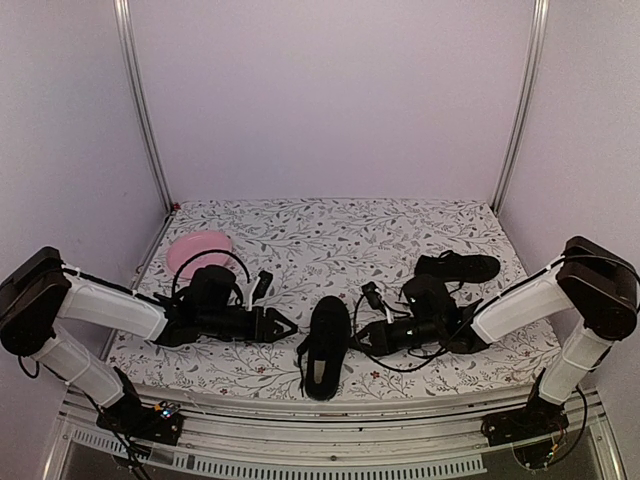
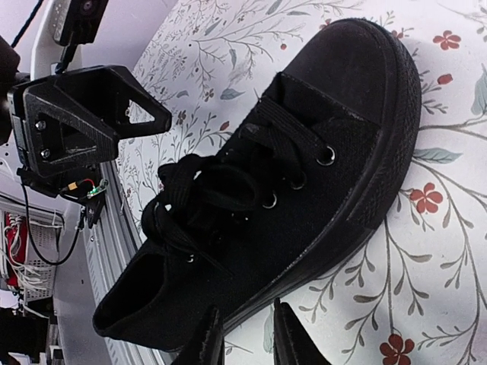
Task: Tie the shoes
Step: Adjust the half-tied shoelace on the shoe.
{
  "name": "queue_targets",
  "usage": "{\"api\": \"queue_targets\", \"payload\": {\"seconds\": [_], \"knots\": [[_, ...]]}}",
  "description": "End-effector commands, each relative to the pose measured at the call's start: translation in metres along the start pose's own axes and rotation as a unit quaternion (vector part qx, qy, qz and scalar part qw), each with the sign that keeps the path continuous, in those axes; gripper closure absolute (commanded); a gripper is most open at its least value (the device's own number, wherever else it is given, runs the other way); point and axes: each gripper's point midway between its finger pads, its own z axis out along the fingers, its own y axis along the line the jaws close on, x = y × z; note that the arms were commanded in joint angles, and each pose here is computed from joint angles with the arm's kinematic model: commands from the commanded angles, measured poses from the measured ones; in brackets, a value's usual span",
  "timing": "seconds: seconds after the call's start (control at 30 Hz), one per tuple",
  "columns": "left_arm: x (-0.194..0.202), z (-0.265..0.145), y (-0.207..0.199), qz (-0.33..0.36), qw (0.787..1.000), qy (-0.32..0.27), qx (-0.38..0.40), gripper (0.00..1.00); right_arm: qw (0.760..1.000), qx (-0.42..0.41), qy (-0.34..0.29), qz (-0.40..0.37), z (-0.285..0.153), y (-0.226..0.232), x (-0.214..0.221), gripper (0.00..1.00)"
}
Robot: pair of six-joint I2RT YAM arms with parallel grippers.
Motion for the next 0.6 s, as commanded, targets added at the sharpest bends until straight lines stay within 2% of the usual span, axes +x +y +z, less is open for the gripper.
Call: {"api": "queue_targets", "payload": {"seconds": [0.0, 0.13, 0.23, 0.57], "knots": [[-0.001, -0.001, -0.002, 0.0, 1.0, -0.005, 0.01, 0.46, 0.996, -0.001, -0.012, -0.086, 0.003, 0.014, -0.02, 0.7], [0.0, -0.002, -0.001, -0.003, 1.0, -0.004, 0.01, 0.46, 0.988, 0.028, 0.005, -0.149, 0.017, 0.015, -0.021, 0.63], [0.0, -0.003, -0.001, -0.004, 1.0, -0.006, 0.009, 0.45, 0.982, 0.039, 0.014, -0.185, 0.024, 0.017, -0.019, 0.62], [0.001, -0.005, 0.002, -0.008, 1.0, -0.006, 0.005, 0.45, 0.978, 0.026, 0.023, -0.205, 0.027, 0.018, -0.01, 0.63]]}}
